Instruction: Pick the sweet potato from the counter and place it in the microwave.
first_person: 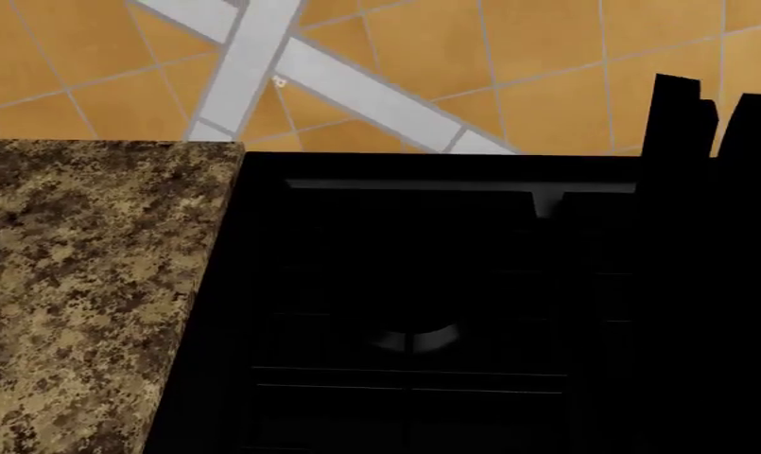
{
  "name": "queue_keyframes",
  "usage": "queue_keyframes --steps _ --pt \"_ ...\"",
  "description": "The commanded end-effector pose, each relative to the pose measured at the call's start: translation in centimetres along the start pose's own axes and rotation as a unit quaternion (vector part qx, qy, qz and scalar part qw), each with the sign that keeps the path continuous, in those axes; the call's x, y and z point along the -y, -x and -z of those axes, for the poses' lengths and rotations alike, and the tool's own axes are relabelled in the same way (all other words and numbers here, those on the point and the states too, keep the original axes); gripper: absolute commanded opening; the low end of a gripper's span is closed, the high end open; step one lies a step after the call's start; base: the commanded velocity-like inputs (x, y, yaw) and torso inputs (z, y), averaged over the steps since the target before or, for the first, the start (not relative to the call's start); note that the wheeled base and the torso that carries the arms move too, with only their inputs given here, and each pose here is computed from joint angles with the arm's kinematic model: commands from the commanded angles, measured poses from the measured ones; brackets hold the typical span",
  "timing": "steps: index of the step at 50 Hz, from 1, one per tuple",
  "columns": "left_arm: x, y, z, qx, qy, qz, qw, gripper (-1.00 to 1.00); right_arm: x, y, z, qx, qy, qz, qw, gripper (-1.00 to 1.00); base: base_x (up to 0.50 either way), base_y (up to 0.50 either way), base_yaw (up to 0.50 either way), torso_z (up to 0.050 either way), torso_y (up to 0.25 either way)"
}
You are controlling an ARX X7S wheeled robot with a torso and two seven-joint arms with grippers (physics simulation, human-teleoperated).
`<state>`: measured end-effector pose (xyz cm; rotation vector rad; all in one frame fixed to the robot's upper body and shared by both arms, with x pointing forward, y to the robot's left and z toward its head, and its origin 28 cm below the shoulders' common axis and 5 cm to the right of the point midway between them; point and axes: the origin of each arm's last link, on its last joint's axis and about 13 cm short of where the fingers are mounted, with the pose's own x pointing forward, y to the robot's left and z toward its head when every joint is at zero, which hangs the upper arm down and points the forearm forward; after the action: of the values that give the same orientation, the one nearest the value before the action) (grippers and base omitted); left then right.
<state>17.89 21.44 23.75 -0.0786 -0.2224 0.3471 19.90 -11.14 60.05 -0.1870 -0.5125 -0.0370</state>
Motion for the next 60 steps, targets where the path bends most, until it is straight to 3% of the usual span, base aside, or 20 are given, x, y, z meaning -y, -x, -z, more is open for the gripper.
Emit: queue_keyframes --steps 1,20,33,60 --pt "0.0 0.0 -0.1 0.001 -0.001 -0.001 1.000 1.00 0.9 0.8 -0.5 0.025 0.003 -0.003 1.000 1.00 0.00 0.00 0.00 0.000 0.250" --pt "0.0 0.0 -0.2 0.003 0.001 -0.007 1.000 1.00 2.5 2.4 -0.5 0.017 0.004 -0.022 1.000 1.00 0.00 0.00 0.00 0.000 0.057" --pt "-0.1 0.2 -0.1 0.001 0.002 -0.008 1.000 1.00 2.3 3.8 -1.1 0.028 0.019 -0.058 0.998 1.00 0.00 0.00 0.00 0.000 0.000" --pt "-0.4 0.3 -0.4 0.002 -0.002 -0.008 1.000 1.00 4.0 5.8 -1.2 0.043 0.022 -0.042 0.998 1.00 0.00 0.00 0.00 0.000 0.000"
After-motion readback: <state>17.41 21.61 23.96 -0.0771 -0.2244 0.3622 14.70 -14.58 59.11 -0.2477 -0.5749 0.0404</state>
